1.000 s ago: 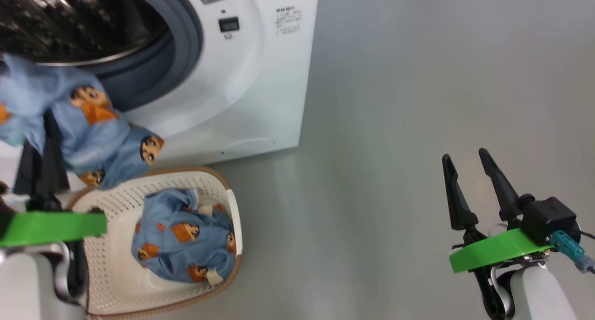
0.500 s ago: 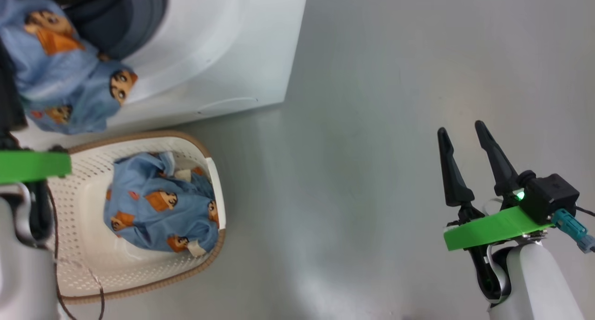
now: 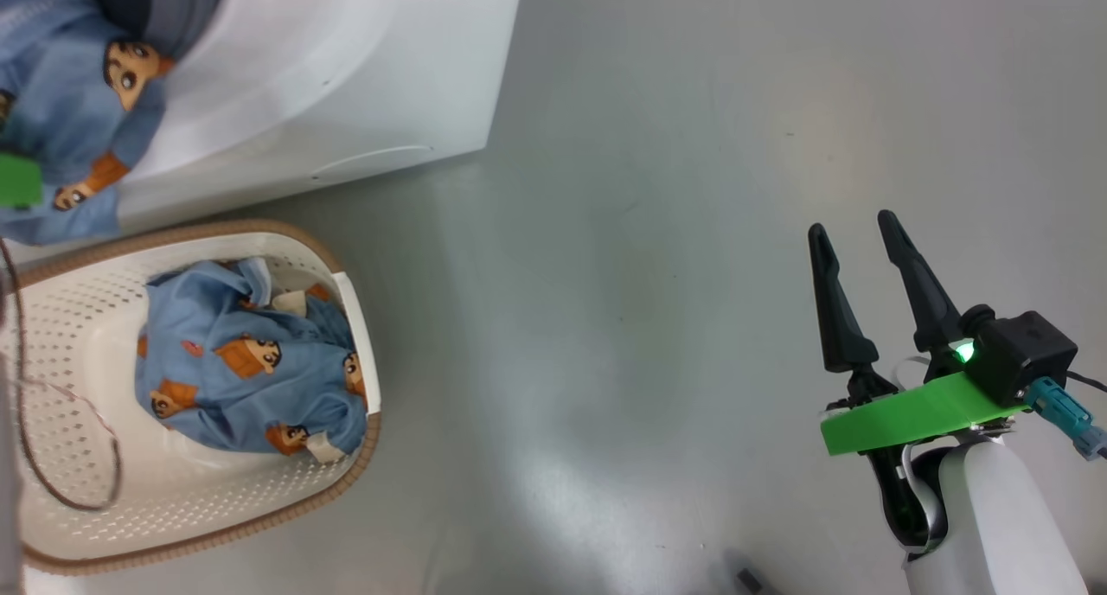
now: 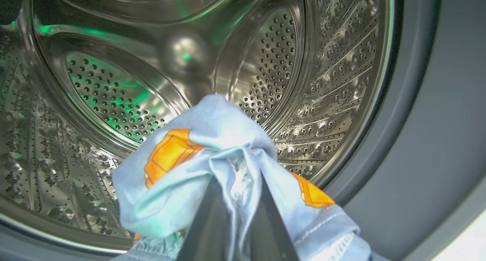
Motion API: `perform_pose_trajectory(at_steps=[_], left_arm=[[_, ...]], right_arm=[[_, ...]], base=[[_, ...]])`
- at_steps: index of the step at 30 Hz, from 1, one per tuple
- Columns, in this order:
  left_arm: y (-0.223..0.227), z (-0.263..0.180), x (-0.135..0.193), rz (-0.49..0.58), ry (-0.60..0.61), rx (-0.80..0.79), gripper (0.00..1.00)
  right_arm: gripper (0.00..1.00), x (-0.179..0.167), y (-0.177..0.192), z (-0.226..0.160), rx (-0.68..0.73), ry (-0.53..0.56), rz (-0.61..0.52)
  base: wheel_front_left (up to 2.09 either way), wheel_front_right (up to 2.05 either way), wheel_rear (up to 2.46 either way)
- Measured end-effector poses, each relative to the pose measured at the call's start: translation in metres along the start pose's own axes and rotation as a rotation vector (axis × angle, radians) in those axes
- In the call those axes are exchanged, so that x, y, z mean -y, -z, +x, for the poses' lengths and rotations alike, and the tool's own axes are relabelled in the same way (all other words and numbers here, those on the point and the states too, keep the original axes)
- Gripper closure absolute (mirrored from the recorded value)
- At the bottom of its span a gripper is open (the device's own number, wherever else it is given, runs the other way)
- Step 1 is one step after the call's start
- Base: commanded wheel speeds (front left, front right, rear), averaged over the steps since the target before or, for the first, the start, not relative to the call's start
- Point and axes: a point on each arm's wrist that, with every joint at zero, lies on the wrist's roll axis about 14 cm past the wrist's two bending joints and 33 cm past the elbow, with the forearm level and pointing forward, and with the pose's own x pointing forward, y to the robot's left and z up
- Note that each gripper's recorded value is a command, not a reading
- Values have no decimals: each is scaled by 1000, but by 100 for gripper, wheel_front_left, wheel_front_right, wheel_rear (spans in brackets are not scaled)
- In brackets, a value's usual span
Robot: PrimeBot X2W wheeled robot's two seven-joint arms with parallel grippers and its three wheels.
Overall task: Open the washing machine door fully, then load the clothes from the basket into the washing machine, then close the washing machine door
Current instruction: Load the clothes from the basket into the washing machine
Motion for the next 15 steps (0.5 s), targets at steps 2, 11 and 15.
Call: perform_pose_trajectory(at_steps=[2,11,15], left_arm=[[3,8,0,4,6,-8,100],[7,51,-6,16,15,-48,100],[22,63,-4,6,23,-102,100]], right_arm=[[0,1,2,0,-4,2,0],[0,2,6,9,-9,4,27],[0,5,14,8,-28,13,29]], base=[[0,0,0],[0,0,0],[0,0,0]])
